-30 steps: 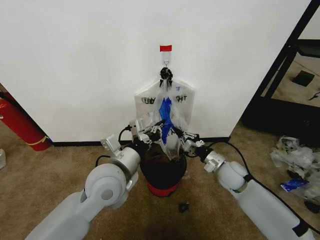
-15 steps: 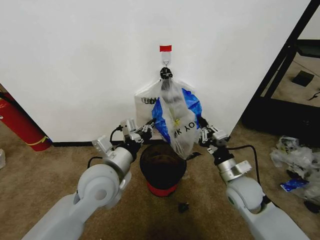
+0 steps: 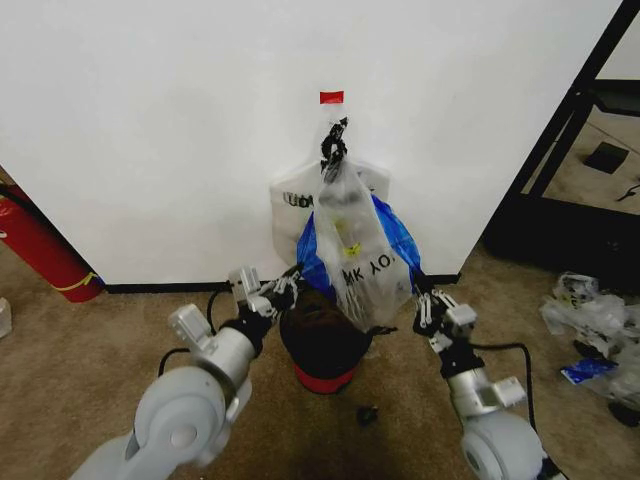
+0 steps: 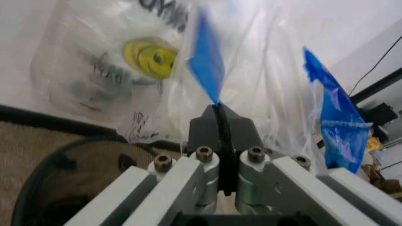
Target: Pick up the garbage bag from the wall and place it over the trash bin.
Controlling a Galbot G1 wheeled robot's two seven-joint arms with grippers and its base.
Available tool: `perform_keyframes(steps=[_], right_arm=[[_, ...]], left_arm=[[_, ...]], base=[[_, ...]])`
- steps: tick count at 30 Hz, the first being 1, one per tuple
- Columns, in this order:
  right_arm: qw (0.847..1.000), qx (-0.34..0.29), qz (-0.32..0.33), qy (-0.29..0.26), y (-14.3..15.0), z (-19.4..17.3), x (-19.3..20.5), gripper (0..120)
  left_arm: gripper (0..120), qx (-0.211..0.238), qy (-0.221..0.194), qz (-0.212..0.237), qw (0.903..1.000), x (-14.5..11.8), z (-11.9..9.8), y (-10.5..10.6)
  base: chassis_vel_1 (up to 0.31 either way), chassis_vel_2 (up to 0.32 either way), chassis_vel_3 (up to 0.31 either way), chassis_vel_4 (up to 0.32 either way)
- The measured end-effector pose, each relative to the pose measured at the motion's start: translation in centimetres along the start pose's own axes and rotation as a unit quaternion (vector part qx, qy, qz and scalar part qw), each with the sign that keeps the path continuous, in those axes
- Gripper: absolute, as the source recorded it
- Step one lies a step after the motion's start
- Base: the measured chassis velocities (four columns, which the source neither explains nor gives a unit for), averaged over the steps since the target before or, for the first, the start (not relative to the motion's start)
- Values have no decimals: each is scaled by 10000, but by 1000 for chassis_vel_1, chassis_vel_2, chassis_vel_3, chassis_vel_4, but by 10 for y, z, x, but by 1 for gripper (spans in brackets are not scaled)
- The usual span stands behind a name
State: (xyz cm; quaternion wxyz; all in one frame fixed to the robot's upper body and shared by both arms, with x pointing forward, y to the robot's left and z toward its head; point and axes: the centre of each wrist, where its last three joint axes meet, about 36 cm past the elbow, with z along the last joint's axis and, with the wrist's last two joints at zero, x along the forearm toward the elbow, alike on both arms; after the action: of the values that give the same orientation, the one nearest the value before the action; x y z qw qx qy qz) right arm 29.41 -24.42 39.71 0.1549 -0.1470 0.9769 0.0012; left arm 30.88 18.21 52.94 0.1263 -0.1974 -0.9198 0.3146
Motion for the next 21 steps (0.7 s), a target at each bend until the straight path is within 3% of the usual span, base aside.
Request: perform_keyframes(steps=[7, 12, 14, 17, 21], right_arm=[[9999, 33, 71, -114, 2, -5, 12, 0], [9990, -37, 179, -420, 3, -36, -12, 0], [9975, -300, 189, -605, 9, -70, -27, 0], [9950, -767, 100, -626, 20, -100, -33, 0], [9924, -1110, 57, -534, 27, -109, -35, 0]], left_arm=[[0, -37, -69, 23, 10000, 10, 3, -4], [0, -123, -315, 217, 9992, 15, -15, -15], [0, -121, -442, 347, 9983, 21, -33, -24], [0, -151, -484, 205, 9985, 25, -51, -20], [0, -114, -445, 18, 9989, 29, -62, -13]], base=[[0, 0, 0, 0], [0, 0, 0, 0], [0, 0, 0, 0], [0, 0, 0, 0], [0, 0, 0, 0]])
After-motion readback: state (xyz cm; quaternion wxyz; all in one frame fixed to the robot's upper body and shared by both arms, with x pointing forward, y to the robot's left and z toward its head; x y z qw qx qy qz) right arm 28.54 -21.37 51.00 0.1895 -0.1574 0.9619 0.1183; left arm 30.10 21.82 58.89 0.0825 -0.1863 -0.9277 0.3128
